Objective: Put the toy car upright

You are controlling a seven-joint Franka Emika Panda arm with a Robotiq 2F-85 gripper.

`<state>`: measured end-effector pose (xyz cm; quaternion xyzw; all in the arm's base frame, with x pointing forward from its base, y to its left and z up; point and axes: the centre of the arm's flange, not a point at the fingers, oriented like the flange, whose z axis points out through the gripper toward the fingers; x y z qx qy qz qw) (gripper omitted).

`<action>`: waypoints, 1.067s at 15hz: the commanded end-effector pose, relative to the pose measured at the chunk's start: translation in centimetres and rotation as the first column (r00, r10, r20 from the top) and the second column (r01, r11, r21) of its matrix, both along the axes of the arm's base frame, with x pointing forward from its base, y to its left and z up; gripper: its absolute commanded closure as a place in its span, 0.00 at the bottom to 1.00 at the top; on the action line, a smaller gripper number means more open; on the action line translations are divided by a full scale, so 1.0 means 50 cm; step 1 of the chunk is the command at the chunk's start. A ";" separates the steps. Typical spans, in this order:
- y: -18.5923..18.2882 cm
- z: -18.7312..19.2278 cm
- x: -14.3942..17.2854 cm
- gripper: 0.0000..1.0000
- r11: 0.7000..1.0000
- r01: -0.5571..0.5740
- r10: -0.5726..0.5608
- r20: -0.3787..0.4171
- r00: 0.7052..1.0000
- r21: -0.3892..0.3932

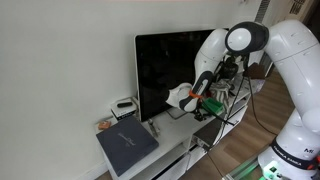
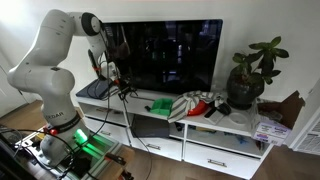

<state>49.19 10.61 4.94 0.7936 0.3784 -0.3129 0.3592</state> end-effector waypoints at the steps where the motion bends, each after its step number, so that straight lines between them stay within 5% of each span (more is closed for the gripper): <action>1: -0.059 -0.031 0.019 0.00 1.000 -0.026 0.026 -0.041 0.999 -0.006; 16: -0.117 -0.157 0.109 0.00 0.999 -0.027 0.021 -0.127 0.992 -0.044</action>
